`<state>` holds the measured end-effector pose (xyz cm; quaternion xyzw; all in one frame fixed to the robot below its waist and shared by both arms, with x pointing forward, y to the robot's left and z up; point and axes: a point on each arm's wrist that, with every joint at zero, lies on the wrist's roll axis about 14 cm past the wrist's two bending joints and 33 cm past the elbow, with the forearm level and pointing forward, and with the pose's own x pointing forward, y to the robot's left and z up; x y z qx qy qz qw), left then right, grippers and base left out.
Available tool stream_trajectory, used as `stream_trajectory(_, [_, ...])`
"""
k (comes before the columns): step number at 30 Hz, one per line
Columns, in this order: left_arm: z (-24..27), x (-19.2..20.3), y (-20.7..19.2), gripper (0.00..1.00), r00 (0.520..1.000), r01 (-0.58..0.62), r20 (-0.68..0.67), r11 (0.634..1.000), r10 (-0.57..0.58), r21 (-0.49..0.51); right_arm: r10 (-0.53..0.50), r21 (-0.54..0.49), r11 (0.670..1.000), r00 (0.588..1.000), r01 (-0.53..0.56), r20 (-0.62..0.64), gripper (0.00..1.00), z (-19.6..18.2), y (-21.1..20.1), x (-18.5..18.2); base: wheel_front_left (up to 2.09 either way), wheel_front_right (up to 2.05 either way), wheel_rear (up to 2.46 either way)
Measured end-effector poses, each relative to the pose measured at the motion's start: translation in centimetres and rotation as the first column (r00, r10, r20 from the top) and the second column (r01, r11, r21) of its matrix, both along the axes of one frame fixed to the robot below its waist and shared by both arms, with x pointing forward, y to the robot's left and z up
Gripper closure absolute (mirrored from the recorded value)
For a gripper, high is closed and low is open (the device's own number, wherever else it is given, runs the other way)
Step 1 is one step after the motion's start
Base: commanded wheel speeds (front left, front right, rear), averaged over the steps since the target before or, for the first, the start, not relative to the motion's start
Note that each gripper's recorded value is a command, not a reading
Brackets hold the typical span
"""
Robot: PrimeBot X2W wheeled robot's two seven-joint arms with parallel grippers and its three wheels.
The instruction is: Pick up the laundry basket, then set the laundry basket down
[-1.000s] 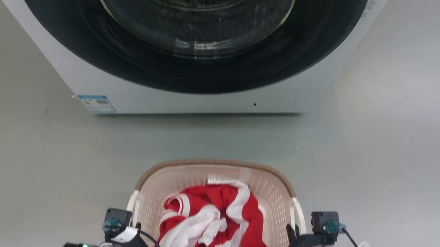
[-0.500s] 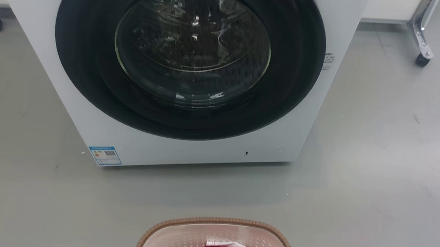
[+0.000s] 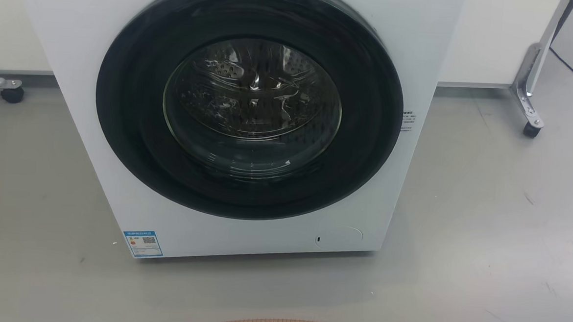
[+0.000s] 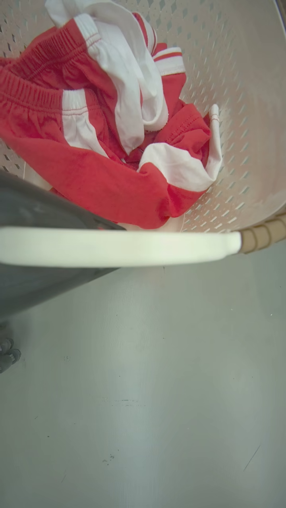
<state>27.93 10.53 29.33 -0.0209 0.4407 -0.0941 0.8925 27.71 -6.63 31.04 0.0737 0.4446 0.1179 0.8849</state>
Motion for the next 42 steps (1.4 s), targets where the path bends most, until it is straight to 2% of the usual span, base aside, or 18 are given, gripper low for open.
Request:
stream_trajectory(9, [-0.1, -0.7, 0.1, 1.00, 0.999, -0.025, -0.023, 1.000, 0.025, -0.005, 0.011, 0.000, 1.000, 1.000, -0.011, -0.009, 1.00, 0.1, 0.2, -0.3, 0.00, 0.00, 0.00])
stream_trajectory(42, [-0.6, -1.3, -0.5, 1.00, 0.998, -0.007, -0.059, 1.000, 0.007, 0.000, -0.004, -0.005, 1.000, 0.998, 0.004, -0.056, 1.00, -0.8, -0.3, -1.2, 0.00, 0.00, 0.00])
